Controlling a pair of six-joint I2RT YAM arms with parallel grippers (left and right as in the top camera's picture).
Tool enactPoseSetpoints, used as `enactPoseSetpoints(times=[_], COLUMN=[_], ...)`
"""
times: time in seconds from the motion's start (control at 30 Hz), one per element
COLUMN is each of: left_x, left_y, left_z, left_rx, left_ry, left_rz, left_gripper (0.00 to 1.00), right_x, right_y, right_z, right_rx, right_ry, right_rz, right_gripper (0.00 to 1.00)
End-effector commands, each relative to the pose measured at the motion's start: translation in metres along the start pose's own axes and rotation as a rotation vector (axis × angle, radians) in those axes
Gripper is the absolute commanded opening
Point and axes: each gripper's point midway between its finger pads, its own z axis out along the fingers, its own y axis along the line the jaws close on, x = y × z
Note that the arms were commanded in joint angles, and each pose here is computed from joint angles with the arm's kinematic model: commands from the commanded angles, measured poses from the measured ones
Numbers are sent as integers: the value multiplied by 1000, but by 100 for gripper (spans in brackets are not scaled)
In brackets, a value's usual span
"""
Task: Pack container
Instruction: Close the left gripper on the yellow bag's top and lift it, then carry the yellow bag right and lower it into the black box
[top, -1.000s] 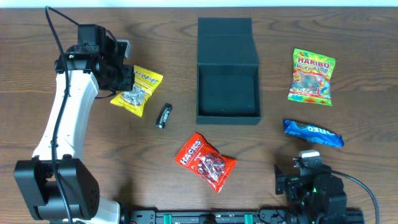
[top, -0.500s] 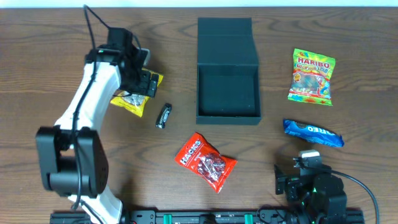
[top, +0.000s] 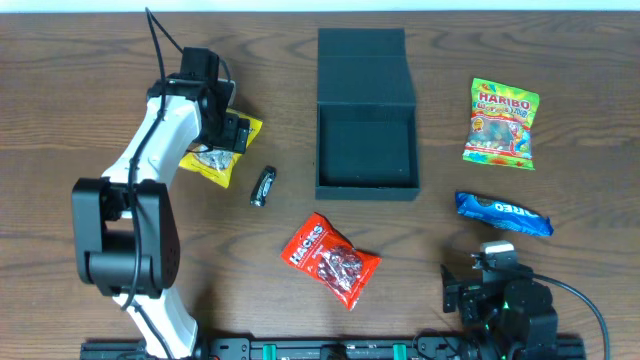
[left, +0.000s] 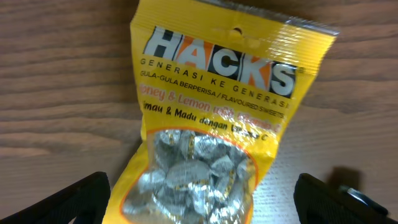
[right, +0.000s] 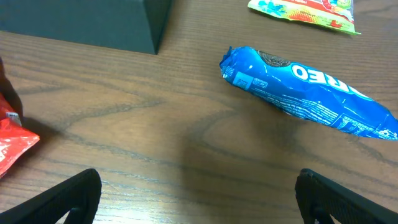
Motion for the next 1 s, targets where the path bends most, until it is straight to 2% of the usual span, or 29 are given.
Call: enactPoseSetpoints(times=[0.0,0.37,0.47,0.57,0.7,0.77,0.97], left_x=[8,10,10,10,10,10,12], left_y=[5,8,8,8,7,7,7], left_z=[22,40,40,40,40,40,40], left_rx=[-21,-41,-41,-41,-38,-38,-38], left_ry=[55,73,73,73,73,74,81], left_rz=[-16,-44,-44,-44,-44,-43,-43], left_gripper=[95,95,100,84,68,56,34], right_x=[2,2,2,2,2,2,2], right_y=[1,1,1,1,1,1,1], right_z=[1,1,1,1,1,1,1], right_rx=[-4,-4,-4,-4,-4,-4,-4], right_ry=[5,5,5,5,5,5,5], right_rz=[-8,-8,-8,-8,-8,-8,-8], right_gripper=[99,99,99,99,99,99,99])
